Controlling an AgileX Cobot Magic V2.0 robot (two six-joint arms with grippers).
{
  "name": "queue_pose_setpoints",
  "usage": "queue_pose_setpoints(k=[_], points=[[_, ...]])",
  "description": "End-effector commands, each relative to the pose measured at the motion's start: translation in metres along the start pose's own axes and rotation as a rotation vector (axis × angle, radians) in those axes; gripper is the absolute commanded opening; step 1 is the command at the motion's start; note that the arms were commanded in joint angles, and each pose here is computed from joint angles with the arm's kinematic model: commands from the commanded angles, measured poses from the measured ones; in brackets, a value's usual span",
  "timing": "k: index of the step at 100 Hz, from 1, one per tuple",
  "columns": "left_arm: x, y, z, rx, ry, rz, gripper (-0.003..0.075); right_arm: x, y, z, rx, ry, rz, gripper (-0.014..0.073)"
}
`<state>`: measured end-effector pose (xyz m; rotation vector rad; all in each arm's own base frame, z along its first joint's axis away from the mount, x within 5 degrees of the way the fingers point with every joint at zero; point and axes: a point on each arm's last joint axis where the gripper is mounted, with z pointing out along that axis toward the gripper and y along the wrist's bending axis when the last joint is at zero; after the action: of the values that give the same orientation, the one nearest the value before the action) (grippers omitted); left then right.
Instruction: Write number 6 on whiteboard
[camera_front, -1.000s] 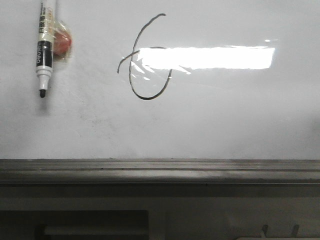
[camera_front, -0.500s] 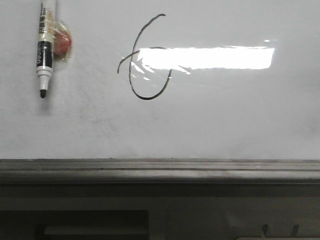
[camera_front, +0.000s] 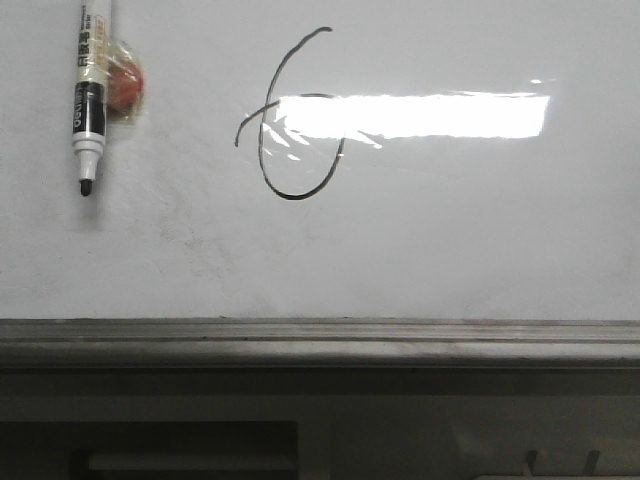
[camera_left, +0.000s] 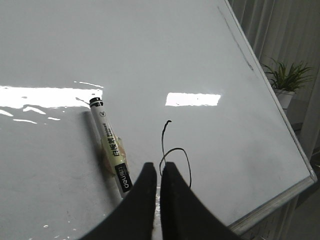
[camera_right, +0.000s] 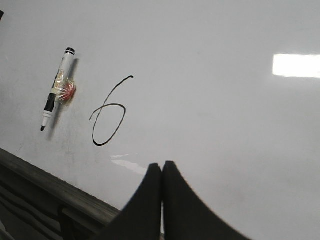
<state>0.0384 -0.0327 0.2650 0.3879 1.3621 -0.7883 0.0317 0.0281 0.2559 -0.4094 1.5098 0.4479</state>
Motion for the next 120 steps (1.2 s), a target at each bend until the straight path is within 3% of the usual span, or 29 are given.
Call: queue_pose_setpoints(k=[1,55,68,81,93,102,120], points=[[-0.008,-0.001,0.000,0.002,-0.017,-0.012,-0.0020,-0.015,-0.003,-0.004,0.040,-0.108,-0.003,-0.0065],[-0.008,-0.001,0.000,0.002,-0.017,-0.013,-0.0020,-0.015,-0.003,-0.004,0.040,-0.108,-0.003,-0.0065],[-0.006,0.006,0.001,-0.079,-0.023,0.021,-0.0020,-0.015,-0.003,-0.004,0.040,-0.108,-0.003,-0.0065],[-0.002,0.008,0.001,-0.112,-0.058,0.253,-0.0020,-0.015,-0.003,-0.004,0.040,-0.108,-0.003,-0.0065],[0.007,0.009,0.001,-0.147,-0.022,0.359,-0.0020,-0.015,-0.003,-0.004,0.040,-0.108,-0.003,-0.0065],[0.017,0.014,0.001,-0.229,0.050,0.354,-0.0020,-0.015,-0.003,-0.004,0.040,-0.108,-0.003,-0.0065],[0.027,0.029,-0.005,-0.455,0.043,0.311,-0.0020,-0.015,-0.003,-0.004,0.040,-0.108,-0.003,-0.0065]])
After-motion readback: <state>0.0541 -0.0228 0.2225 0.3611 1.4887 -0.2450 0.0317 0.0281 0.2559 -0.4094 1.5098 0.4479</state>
